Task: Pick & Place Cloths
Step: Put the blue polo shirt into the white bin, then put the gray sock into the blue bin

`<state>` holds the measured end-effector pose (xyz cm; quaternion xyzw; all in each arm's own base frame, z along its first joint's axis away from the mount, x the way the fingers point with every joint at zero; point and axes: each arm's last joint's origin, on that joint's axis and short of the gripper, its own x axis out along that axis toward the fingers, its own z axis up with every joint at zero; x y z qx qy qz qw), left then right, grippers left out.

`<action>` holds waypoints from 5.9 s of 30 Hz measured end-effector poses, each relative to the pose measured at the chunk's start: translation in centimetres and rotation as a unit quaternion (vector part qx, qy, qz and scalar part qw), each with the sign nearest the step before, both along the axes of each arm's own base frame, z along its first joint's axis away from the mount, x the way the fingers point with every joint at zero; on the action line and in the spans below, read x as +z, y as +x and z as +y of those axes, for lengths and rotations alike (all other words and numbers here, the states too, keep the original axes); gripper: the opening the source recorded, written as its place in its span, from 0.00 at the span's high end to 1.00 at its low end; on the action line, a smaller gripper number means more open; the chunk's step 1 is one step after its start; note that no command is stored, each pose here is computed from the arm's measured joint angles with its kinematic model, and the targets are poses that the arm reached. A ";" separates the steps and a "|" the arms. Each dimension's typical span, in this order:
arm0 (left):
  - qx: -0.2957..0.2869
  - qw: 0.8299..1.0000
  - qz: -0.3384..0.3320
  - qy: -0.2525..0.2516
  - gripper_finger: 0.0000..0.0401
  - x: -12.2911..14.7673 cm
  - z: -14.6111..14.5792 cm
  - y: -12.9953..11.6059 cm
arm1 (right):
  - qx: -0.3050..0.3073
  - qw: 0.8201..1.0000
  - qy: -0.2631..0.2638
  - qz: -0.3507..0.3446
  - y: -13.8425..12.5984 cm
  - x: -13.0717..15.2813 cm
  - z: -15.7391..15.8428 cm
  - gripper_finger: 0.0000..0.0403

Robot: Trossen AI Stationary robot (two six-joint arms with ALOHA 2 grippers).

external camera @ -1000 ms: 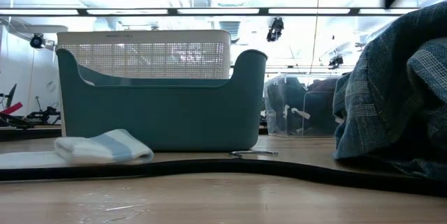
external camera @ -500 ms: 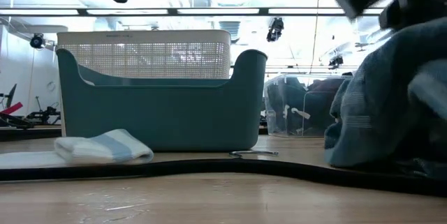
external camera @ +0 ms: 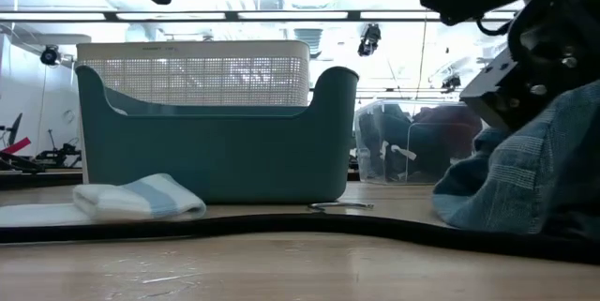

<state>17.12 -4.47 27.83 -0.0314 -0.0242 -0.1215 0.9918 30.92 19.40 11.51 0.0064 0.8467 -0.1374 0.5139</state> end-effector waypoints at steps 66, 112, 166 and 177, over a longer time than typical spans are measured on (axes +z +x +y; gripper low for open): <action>0.002 1.000 0.002 0.003 0.55 0.0 0.0 0.0 | -0.052 0.698 -0.014 -0.714 -10.5 31.9 -8.5 0.93; 0.002 1.000 0.001 0.004 0.55 0.0 0.0 0.0 | 0.003 0.565 -0.240 -0.790 -3.9 34.8 -12.2 0.91; 0.002 1.000 0.007 0.006 0.55 -0.2 0.0 0.0 | -0.073 0.662 -0.142 -0.732 11.7 23.0 -31.4 0.46; 0.002 1.000 0.009 0.006 0.55 -0.2 0.0 0.0 | -0.052 0.700 -0.119 -0.703 7.4 26.8 -28.3 0.42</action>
